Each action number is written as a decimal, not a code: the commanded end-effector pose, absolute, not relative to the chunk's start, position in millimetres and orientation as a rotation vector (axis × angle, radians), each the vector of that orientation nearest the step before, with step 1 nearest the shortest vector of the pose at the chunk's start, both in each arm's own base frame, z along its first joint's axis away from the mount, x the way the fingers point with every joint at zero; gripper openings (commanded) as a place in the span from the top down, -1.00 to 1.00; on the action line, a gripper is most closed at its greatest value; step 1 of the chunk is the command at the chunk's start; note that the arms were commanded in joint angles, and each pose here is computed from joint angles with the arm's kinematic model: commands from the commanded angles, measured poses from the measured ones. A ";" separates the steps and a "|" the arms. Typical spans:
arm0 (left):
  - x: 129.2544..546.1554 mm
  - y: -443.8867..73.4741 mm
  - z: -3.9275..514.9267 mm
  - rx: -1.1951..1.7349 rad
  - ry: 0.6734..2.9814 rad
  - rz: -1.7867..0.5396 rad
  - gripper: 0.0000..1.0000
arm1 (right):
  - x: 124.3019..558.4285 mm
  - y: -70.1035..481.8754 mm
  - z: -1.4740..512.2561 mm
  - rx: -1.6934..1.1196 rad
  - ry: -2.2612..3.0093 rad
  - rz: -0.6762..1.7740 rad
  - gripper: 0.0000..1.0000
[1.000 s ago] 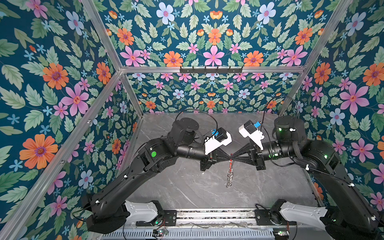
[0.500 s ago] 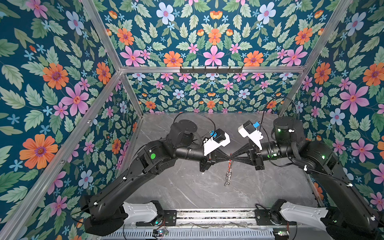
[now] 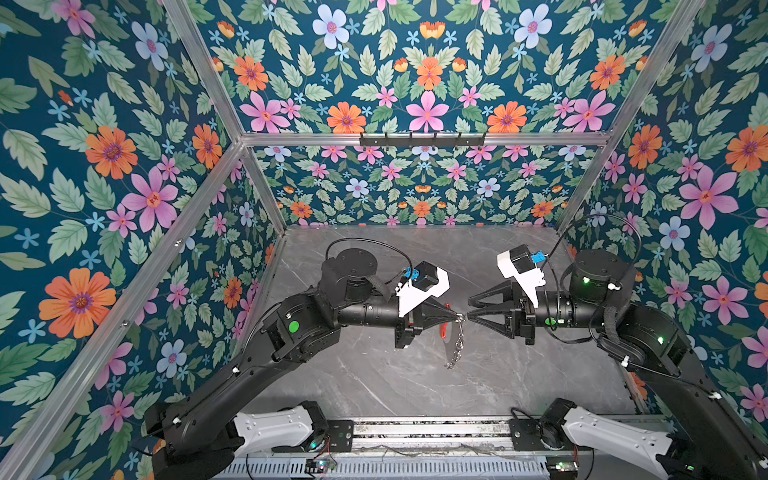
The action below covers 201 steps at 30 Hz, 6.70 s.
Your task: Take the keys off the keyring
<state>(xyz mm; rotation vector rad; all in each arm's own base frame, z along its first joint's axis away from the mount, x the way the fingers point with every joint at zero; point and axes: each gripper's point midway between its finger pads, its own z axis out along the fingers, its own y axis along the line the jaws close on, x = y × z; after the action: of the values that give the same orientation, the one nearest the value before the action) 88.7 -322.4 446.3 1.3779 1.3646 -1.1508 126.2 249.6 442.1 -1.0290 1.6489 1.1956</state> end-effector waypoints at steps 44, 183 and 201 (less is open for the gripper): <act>88.4 -323.4 460.0 1.383 1.343 -1.152 1.00 | 122.9 253.3 429.1 -1.149 1.467 0.760 0.30; 89.2 -326.1 436.8 1.463 1.433 -1.190 0.12 | 118.6 250.5 434.7 -1.093 1.897 1.351 1.00; 89.8 -335.7 432.4 1.511 1.451 -1.259 0.63 | 121.3 253.9 433.0 -1.091 1.901 1.365 1.00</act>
<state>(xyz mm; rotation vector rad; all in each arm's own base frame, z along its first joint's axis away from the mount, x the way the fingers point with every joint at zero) 93.4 -336.1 429.3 1.4938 1.4734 -1.2396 119.9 252.4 428.8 -1.0877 1.9281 1.3664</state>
